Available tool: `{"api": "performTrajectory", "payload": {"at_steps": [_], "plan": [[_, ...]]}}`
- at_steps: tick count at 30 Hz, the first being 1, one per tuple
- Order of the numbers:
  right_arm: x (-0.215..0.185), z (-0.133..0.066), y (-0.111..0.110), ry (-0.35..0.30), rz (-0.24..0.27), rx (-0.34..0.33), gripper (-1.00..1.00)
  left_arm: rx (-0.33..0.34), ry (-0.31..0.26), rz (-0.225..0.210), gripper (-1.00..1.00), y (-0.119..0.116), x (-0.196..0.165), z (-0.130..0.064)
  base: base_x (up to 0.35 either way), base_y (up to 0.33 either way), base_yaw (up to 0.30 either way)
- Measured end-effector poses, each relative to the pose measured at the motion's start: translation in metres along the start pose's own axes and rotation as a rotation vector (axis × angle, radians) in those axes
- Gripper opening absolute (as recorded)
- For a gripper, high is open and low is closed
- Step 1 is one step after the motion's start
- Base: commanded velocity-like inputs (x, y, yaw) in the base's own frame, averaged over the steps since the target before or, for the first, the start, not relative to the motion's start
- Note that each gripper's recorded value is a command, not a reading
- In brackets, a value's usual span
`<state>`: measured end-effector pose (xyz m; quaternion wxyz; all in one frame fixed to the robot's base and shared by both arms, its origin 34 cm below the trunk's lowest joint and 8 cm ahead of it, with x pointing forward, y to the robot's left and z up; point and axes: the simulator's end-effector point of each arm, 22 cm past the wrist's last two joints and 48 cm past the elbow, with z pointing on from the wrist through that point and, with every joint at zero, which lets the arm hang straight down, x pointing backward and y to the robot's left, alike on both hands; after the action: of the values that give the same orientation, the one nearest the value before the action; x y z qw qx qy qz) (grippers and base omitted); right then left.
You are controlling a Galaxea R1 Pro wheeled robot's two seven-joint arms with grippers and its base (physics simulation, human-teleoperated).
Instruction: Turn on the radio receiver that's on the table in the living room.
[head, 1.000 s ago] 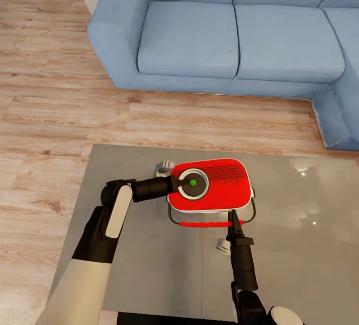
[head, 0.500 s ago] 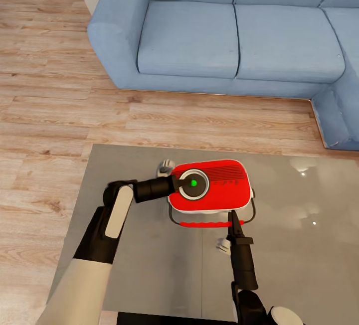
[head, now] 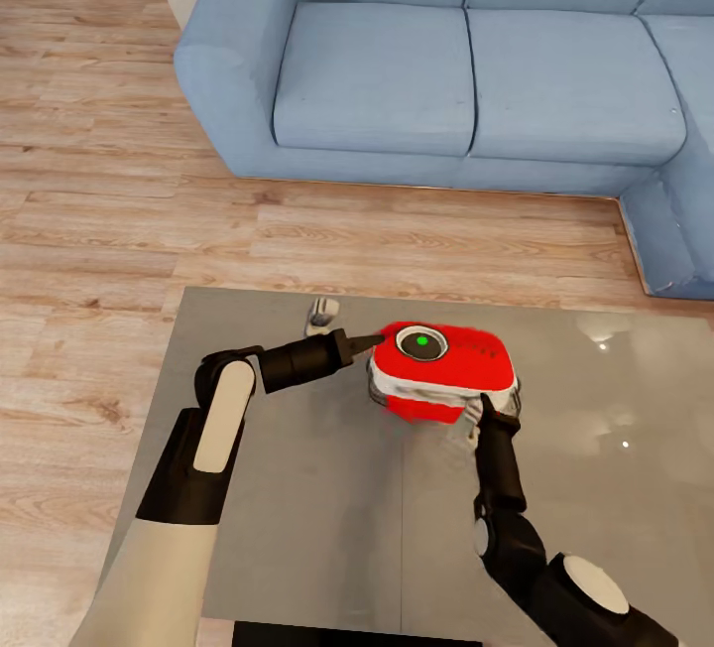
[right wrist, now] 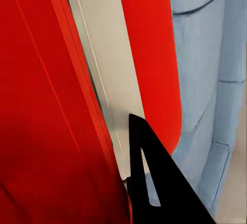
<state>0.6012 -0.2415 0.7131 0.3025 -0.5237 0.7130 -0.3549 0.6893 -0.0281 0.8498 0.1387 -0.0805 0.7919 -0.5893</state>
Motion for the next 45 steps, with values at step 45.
{"api": "performTrajectory", "payload": {"at_steps": [45], "plan": [[0.202, 0.076, -0.050, 0.644, 0.890, -0.776, -1.00, -0.405, 0.141, 0.004, -1.00, 0.132, 0.062, 0.003, 0.000, 0.000, 0.000]]}}
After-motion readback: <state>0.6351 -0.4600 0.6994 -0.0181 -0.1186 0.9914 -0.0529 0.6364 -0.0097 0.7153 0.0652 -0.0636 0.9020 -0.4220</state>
